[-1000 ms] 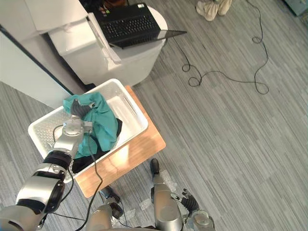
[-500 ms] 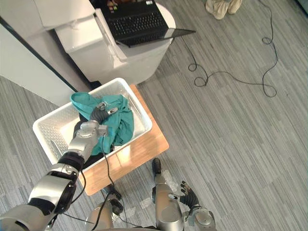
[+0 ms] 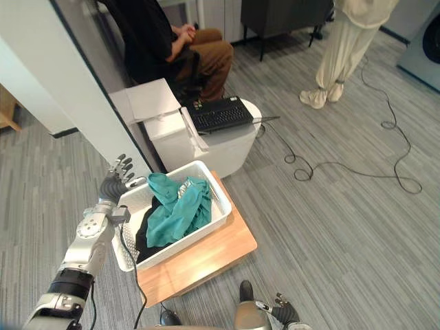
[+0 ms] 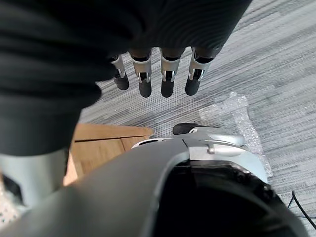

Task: Tidy the bed and pick cloth on bed and put in laundry

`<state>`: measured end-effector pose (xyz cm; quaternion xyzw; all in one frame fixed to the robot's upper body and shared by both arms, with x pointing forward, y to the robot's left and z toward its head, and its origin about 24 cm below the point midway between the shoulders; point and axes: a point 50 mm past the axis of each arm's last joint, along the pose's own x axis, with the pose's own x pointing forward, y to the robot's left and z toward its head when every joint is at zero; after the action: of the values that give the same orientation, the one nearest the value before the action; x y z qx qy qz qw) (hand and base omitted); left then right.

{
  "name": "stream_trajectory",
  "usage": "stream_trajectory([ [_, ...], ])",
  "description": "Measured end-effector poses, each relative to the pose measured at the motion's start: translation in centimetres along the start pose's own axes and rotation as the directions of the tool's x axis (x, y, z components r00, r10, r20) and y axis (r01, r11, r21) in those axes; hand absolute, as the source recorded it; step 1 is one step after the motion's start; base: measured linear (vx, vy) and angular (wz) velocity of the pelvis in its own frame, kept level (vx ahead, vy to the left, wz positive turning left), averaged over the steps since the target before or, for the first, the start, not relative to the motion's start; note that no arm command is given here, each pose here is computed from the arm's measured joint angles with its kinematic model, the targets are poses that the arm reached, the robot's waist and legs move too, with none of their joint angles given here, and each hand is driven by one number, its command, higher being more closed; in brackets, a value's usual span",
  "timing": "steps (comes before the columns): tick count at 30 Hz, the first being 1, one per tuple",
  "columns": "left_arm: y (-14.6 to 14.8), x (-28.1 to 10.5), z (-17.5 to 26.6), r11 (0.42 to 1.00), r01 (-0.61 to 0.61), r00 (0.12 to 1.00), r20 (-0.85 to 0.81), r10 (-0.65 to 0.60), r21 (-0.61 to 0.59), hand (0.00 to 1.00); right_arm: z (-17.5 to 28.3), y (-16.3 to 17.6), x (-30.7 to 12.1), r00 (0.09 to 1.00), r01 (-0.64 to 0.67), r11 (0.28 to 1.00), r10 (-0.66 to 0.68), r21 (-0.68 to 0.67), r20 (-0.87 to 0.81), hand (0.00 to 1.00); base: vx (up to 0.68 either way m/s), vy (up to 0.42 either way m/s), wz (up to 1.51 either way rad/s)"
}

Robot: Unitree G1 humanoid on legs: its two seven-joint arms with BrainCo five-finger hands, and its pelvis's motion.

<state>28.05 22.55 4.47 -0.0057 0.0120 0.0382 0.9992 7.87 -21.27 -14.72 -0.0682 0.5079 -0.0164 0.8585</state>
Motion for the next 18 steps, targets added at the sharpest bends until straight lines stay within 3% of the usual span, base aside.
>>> stream_trajectory([
  [6,2.1,-4.1,-4.1,0.992,-0.125,0.976,-0.183,0.119,-0.022,0.0,-0.6,0.2,0.0,1.0,-0.002,1.0,0.001,-0.026,-0.024,0.0,0.05,-0.009,0.12],
  [10,2.6,-8.9,-8.6,0.967,-0.254,0.904,-0.363,0.225,-0.033,0.0,-1.0,0.4,-0.1,0.999,-0.011,0.998,0.008,-0.068,-0.041,0.0,0.06,-0.016,0.17],
  [14,2.9,-14.8,-13.8,0.932,-0.361,0.757,-0.589,0.283,-0.017,0.0,-1.5,0.7,-0.1,0.998,-0.024,0.994,0.017,-0.103,-0.062,0.0,0.03,-0.021,0.4],
  [18,1.6,-23.2,-18.8,0.873,-0.488,0.51,-0.806,0.301,0.017,0.0,-1.9,1.0,-0.2,0.997,-0.049,0.991,0.04,-0.129,-0.067,0.0,0.03,-0.008,0.27],
])
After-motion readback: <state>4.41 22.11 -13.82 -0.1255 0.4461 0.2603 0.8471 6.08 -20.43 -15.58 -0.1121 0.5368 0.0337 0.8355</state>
